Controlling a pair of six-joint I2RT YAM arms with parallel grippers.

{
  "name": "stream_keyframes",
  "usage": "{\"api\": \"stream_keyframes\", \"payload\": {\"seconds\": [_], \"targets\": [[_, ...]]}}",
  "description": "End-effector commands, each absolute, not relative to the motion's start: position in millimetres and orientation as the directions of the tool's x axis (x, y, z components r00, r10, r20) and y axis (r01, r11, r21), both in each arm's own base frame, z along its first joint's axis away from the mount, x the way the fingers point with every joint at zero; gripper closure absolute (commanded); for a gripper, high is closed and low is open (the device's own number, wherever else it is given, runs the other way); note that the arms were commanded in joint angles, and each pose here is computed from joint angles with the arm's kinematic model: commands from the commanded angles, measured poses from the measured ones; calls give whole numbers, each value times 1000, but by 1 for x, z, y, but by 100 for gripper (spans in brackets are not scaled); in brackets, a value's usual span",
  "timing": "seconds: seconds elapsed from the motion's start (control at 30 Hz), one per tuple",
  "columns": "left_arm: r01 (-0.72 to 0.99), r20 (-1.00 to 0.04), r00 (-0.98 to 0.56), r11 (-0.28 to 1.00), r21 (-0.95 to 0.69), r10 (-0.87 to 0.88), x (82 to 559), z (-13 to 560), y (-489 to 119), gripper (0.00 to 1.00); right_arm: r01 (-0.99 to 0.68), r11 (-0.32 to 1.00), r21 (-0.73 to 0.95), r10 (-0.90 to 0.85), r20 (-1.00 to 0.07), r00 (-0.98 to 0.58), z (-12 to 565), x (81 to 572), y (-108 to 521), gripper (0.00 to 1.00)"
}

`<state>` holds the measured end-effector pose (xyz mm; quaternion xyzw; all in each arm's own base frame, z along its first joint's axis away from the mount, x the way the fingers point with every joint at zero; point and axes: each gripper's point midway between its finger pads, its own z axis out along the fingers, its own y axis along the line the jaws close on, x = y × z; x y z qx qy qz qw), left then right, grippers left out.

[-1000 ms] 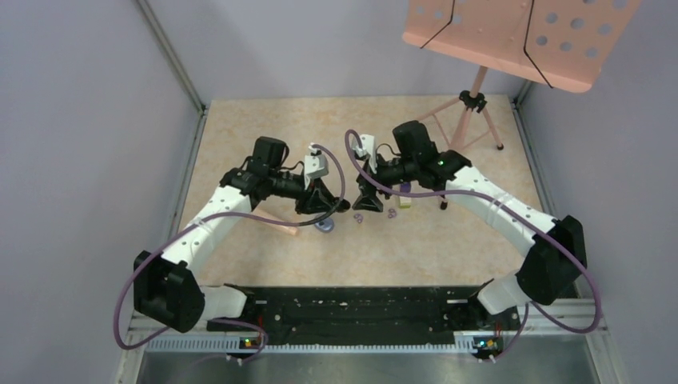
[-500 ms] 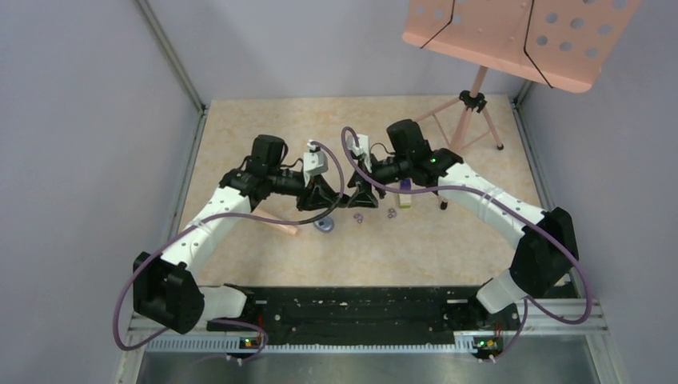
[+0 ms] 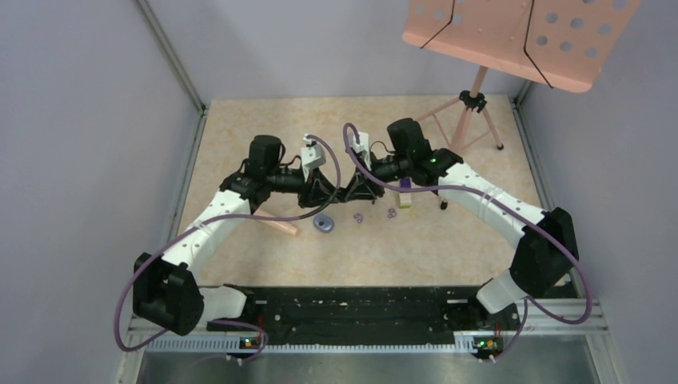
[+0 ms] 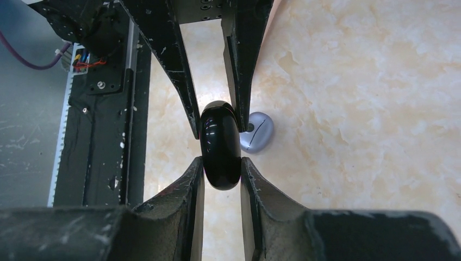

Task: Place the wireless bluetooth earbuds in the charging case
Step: Open the charging case.

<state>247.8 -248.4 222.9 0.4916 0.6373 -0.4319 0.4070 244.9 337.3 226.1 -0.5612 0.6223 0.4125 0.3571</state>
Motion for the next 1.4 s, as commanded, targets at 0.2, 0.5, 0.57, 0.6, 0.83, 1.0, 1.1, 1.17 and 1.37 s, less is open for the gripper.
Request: {"api": "stream_keyframes", "payload": {"seconds": [0.2,0.5,0.57,0.6,0.83,1.0,1.1,1.17,1.37], "targets": [[969,-946,-234,140,-206,225,242,223,-254,54,-996,89,21,-380,-924,-53,247,255,335,95],[949,-932,-306,141,-282,194,241,218,-258,54,-994,107,35,-384,-921,-73,246,255,334,96],[942,-926,-326,154,-300,189,242,215,-258,51,-993,111,38,-379,-922,-78,249,255,335,97],[940,-925,-330,158,-303,189,242,213,-258,50,-993,112,43,-376,-923,-82,250,255,335,97],[927,-913,-359,182,-326,192,245,204,-255,46,-992,117,41,-369,-926,-82,254,253,333,100],[925,-914,-363,189,-330,181,248,209,-255,46,-992,118,50,-372,-924,-91,251,253,333,100],[925,-915,-364,184,-333,175,249,212,-256,47,-992,119,52,-372,-923,-93,249,253,333,100],[923,-914,-367,186,-336,172,249,213,-256,46,-991,118,57,-373,-923,-97,248,253,334,100],[921,-917,-368,194,-337,154,253,215,-257,43,-991,116,68,-370,-923,-107,246,252,334,100]]}}
